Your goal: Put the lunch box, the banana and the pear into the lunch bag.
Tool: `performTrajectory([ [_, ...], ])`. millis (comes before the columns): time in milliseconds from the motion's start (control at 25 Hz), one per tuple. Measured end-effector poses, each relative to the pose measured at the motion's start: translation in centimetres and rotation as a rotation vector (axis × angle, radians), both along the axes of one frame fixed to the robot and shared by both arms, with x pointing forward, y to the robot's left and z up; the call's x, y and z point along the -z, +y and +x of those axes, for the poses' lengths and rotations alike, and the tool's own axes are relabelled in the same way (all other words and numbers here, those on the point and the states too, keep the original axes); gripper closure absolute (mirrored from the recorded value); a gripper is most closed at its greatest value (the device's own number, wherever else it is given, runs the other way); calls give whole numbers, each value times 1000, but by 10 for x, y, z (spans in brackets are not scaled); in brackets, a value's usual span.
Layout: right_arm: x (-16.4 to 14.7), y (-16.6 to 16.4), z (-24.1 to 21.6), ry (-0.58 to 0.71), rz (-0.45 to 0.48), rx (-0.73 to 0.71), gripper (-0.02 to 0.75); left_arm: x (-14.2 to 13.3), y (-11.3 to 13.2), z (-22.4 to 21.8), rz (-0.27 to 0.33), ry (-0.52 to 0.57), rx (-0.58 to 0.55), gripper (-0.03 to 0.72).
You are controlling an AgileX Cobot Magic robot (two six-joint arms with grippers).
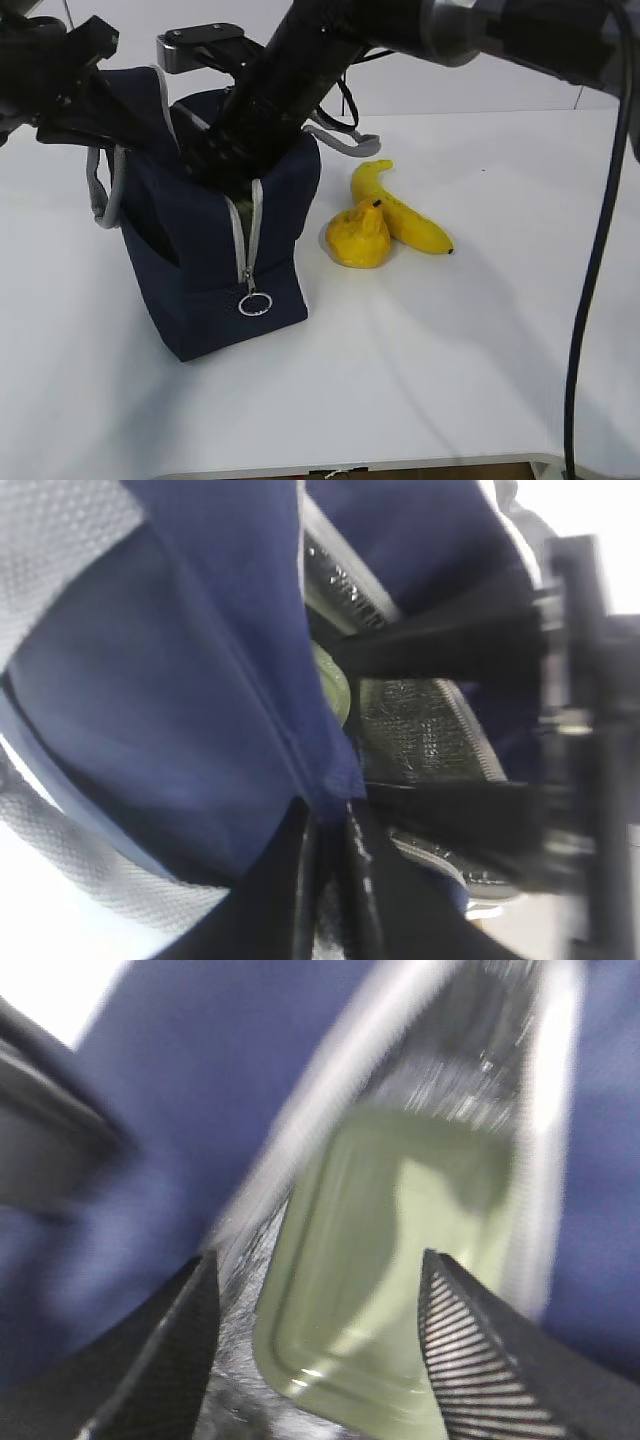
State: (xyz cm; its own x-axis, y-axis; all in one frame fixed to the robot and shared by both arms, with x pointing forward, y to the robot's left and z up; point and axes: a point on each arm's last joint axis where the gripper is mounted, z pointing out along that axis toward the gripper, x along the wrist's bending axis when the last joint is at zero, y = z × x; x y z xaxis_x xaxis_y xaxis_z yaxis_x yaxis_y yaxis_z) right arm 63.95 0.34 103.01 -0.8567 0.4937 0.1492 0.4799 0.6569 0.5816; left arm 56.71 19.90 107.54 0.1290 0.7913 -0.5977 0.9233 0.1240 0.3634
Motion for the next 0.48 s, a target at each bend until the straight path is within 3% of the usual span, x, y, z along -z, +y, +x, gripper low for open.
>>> performTrajectory([
  [480, -68, -6, -5, -117, -20, -73, 223, 2, 2, 0, 38, -3, 12, 688],
])
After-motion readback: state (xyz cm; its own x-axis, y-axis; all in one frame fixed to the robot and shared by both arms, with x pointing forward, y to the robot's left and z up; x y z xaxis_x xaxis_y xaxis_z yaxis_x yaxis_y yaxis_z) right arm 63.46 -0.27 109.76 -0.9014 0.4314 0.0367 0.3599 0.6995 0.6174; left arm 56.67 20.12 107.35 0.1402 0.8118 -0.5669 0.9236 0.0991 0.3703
